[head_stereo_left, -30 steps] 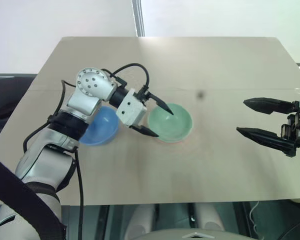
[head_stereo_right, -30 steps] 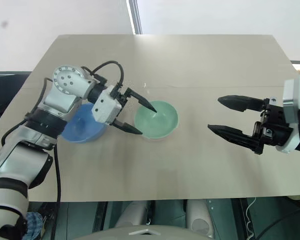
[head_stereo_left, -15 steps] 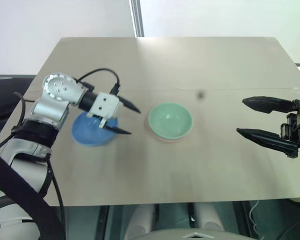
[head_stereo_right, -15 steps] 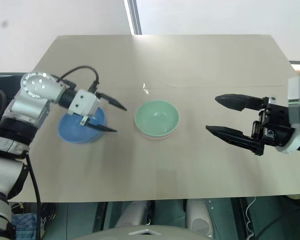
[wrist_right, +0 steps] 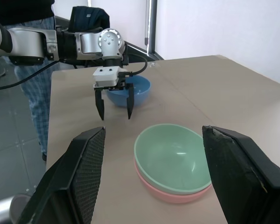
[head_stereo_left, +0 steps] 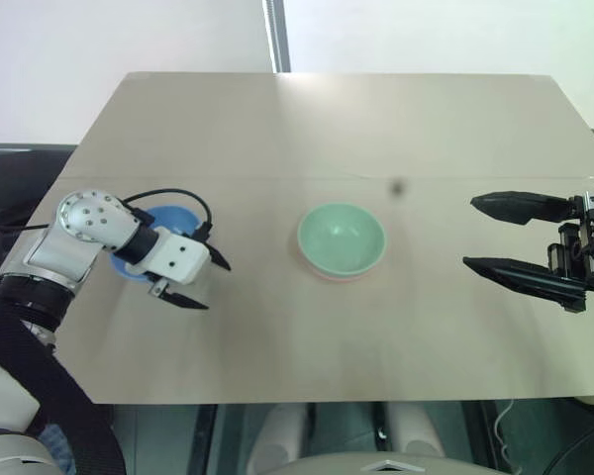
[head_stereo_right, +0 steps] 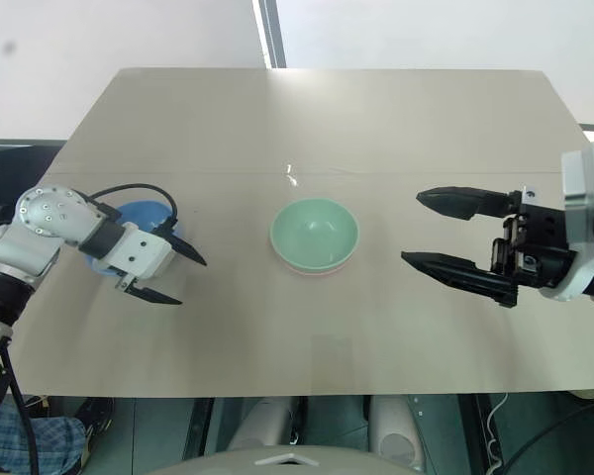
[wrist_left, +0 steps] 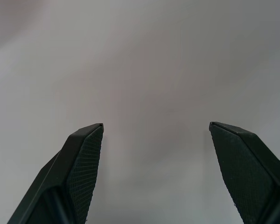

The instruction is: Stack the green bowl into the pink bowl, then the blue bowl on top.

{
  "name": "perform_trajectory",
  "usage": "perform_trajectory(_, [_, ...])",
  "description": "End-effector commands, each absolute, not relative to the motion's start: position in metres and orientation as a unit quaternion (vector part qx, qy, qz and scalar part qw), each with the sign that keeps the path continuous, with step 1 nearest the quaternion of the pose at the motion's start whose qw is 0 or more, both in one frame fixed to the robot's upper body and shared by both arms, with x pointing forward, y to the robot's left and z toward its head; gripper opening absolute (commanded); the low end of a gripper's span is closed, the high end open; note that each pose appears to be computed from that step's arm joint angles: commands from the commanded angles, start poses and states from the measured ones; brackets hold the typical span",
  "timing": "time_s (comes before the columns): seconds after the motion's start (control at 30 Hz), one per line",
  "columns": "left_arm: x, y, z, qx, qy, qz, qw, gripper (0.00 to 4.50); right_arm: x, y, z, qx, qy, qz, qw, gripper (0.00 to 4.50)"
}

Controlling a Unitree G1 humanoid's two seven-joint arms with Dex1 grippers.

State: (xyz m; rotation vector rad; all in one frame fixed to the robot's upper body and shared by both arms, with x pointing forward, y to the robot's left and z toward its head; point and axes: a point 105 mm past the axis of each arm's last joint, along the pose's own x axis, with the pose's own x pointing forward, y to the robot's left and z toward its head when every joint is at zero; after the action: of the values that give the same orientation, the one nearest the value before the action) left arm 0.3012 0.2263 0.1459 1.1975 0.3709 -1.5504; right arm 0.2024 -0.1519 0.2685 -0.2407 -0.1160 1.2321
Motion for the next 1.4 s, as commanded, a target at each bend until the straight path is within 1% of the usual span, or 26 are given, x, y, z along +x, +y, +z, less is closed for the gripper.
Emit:
perform_trajectory(0.03, [0.307, 0.215, 0.188, 0.491, 0.090, -0.637, 0.588, 3.84, 0.200, -0.152, 0.273, -0.128, -0.066, 0.575, 0.805, 3.63])
perform_trajectory(0.1, [0.298, 0.210, 0.204, 0.471, 0.073, -0.646, 0.597, 3.84, 0.200, -0.153, 0.272, -0.129, -0.065, 0.572, 0.807, 3.63])
perform_trajectory(0.23, [0.278, 0.213, 0.223, 0.453, 0.073, -0.654, 0.602, 3.84, 0.199, -0.154, 0.271, -0.130, -0.062, 0.569, 0.809, 3.63])
perform_trajectory(0.33, [0.265, 0.228, 0.235, 0.435, 0.104, -0.637, 0.628, 3.84, 0.198, -0.155, 0.269, -0.130, -0.060, 0.566, 0.812, 3.63])
perform_trajectory(0.47, [0.256, 0.250, 0.236, 0.432, 0.163, -0.601, 0.653, 3.84, 0.199, -0.156, 0.268, -0.128, -0.059, 0.565, 0.813, 3.63])
perform_trajectory(0.6, [0.251, 0.271, 0.229, 0.444, 0.212, -0.555, 0.671, 3.84, 0.202, -0.157, 0.268, -0.126, -0.057, 0.567, 0.812, 3.63])
perform_trajectory(0.73, [0.249, 0.297, 0.213, 0.470, 0.263, -0.496, 0.681, 3.84, 0.205, -0.157, 0.268, -0.125, -0.056, 0.572, 0.809, 3.63])
perform_trajectory(0.9, [0.248, 0.314, 0.197, 0.497, 0.282, -0.449, 0.687, 3.84, 0.207, -0.157, 0.267, -0.126, -0.054, 0.577, 0.805, 3.63])
perform_trajectory(1.13, [0.248, 0.314, 0.173, 0.495, 0.292, -0.438, 0.691, 3.84, 0.209, -0.157, 0.268, -0.128, -0.055, 0.578, 0.804, 3.63])
perform_trajectory(1.33, [0.251, 0.306, 0.162, 0.487, 0.286, -0.445, 0.695, 3.84, 0.209, -0.157, 0.267, -0.129, -0.055, 0.576, 0.805, 3.63])
perform_trajectory(1.37, [0.252, 0.306, 0.162, 0.488, 0.284, -0.445, 0.695, 3.32, 0.209, -0.157, 0.267, -0.129, -0.055, 0.575, 0.806, 3.63])
perform_trajectory(1.4, [0.252, 0.306, 0.162, 0.489, 0.284, -0.445, 0.695, 3.10, 0.209, -0.157, 0.267, -0.130, -0.056, 0.575, 0.806, 3.63])
